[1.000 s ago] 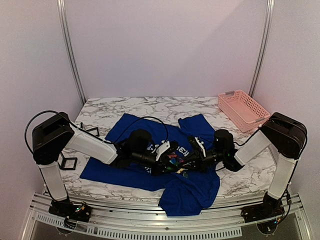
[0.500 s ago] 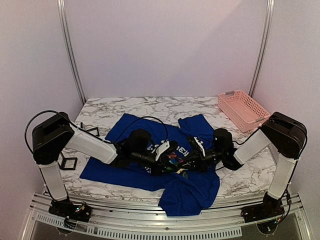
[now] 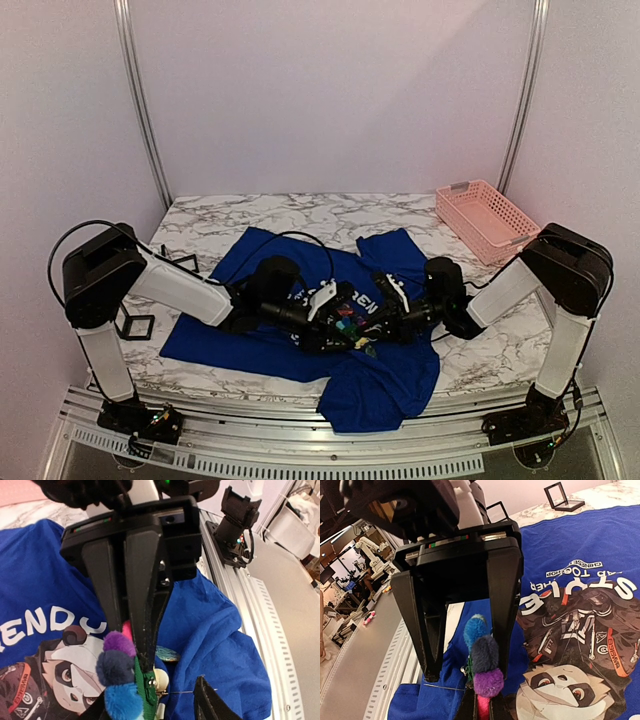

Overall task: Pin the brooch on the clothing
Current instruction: Pin the clothing with brooches onto the flattened clothing.

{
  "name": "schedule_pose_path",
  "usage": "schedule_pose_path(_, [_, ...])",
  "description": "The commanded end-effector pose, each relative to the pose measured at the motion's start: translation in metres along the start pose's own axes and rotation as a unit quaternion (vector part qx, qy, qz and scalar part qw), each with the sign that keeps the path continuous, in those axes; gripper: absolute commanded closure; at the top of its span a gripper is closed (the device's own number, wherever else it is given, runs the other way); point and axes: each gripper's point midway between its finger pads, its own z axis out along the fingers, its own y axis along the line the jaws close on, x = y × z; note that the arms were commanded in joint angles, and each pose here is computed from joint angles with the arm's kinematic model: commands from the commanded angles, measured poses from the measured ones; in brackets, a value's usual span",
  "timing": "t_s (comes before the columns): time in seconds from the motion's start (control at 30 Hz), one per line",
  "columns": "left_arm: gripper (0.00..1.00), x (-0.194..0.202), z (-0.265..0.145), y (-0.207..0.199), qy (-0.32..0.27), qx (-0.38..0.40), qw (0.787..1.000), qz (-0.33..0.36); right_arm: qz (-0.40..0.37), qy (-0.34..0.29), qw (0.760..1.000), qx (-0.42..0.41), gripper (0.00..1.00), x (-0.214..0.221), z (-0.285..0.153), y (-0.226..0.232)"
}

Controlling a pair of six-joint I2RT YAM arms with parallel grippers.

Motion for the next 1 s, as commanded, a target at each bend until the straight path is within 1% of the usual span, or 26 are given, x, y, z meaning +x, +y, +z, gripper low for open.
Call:
schedule_pose_path(0.0, [0.49,-0.008,-0.016,0.001,-0.001,0.002,1.0,0.013,0.019,0.005,1.0,0.01,1.0,0.003,0.0,-0.008])
schedule_pose_path(0.03, [0.5,-0.006,-0.018,0.002,0.004,0.002,1.0,0.009,0.018,0.005,1.0,0.01,1.0,0.003,0.0,-0.008])
schedule_pose_path(0.07, [0.53,-0.003,-0.019,0.002,0.011,0.004,1.0,0.004,0.018,0.005,1.0,0.01,1.0,0.003,0.0,-0.008])
schedule_pose_path(0.17, [0.69,0.008,-0.022,0.001,0.031,0.01,0.999,-0.005,0.019,0.005,1.0,0.01,1.0,0.002,0.0,-0.008])
schedule_pose_path(0.2, [0.72,0.011,-0.022,0.001,0.035,0.012,0.999,-0.007,0.018,0.004,1.0,0.009,1.0,0.002,0.0,-0.008])
schedule_pose_path(0.37, [0.73,0.015,-0.019,0.0,0.034,0.018,0.999,-0.012,0.019,0.004,1.0,0.006,1.0,0.001,0.0,-0.007])
schedule_pose_path(0.43, [0.75,0.015,-0.017,-0.001,0.036,0.02,0.999,-0.013,0.019,0.004,1.0,0.007,1.0,0.001,0.0,-0.007])
schedule_pose_path(0.5, [0.76,0.015,-0.017,0.0,0.035,0.019,0.999,-0.012,0.02,0.004,1.0,0.006,1.0,0.001,0.0,-0.007])
schedule_pose_path(0.57, [0.71,0.014,-0.018,0.0,0.034,0.017,0.999,-0.009,0.02,0.004,1.0,0.004,1.0,0.0,0.001,-0.006])
schedule_pose_path(0.67, [0.5,0.013,-0.022,0.001,0.033,0.007,0.999,0.021,0.028,0.006,1.0,0.001,1.0,0.0,0.002,-0.008])
schedule_pose_path(0.7, [0.45,0.011,-0.025,0.004,0.031,-0.005,0.999,0.037,0.032,0.007,0.999,0.0,1.0,0.0,0.002,-0.008])
schedule_pose_path(0.77, [0.41,0.006,-0.032,0.008,0.026,-0.026,0.996,0.083,0.042,0.011,0.999,-0.004,1.0,0.002,0.004,-0.008])
schedule_pose_path(0.87, [0.39,-0.004,-0.041,0.01,0.017,-0.055,0.985,0.165,0.052,0.015,0.999,-0.001,1.0,0.005,0.003,-0.01])
schedule_pose_path(0.97, [0.38,-0.007,-0.043,0.013,0.018,-0.066,0.978,0.195,0.059,0.017,0.998,0.004,1.0,0.006,0.003,-0.012])
